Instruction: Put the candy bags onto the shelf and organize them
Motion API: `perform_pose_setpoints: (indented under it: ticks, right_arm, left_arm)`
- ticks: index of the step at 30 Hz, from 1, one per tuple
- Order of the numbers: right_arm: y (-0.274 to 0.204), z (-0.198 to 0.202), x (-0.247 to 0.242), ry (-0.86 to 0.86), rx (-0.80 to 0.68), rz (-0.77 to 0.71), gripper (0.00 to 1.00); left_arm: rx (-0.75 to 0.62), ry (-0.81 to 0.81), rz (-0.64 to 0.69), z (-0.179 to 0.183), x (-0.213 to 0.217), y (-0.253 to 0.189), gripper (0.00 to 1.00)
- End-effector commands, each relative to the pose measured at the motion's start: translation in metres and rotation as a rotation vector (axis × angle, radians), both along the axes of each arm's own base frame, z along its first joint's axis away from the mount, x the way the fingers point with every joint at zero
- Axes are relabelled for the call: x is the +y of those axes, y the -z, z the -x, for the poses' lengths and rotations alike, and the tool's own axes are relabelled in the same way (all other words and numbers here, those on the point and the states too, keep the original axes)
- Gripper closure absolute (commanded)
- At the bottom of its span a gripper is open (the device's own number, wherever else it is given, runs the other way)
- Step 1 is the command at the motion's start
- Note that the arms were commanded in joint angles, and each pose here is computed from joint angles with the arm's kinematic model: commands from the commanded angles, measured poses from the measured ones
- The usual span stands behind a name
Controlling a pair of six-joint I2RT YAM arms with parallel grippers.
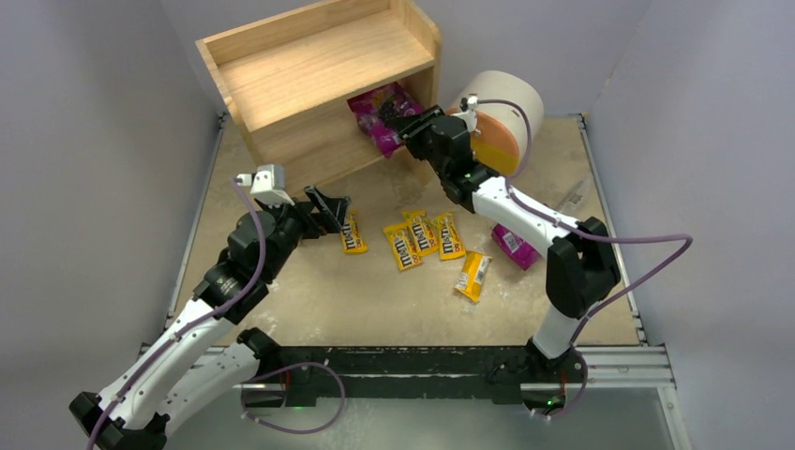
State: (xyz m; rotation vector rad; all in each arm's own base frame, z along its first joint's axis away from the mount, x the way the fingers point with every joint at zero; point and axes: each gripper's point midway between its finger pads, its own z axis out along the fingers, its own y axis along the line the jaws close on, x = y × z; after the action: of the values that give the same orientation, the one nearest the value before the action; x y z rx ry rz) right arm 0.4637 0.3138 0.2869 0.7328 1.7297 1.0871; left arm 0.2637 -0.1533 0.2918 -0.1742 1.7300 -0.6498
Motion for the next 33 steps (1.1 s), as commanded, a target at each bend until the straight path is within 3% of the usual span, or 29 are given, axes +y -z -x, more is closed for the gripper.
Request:
perform_pose_setpoints:
  ticks: [1,13,23,28,33]
  right_arm:
    - [-0.05,-0.011,-0.009,0.043,-0.095,-0.092,0.53]
    - [-0.051,0.006,-0.033,0.048,-0.106,0.053,0.2]
    - [-0.061,0.041,-0.056,-0.026,-0.228,0.316,0.2]
    - [-0.083,0.047,-0.035,-0.216,-0.499,0.594,0.22]
    - [-0.075,0.032,-0.034,-0.261,-0.62,0.859,0.21]
  left_arm:
    - [-0.008,-0.012,0.011,-0.001,0.002,-0.002,0.0]
    - [-0.002,-0.013,0.007,-0.002,0.002,0.0,0.0]
    - [0.013,-0.004,-0.003,-0.004,-0.002,0.005,0.0]
    - [0.016,-0.001,-0.008,-0.003,-0.002,0.005,0.0]
    - [0.018,-0.011,-0.009,-0.003,0.001,0.006,0.0]
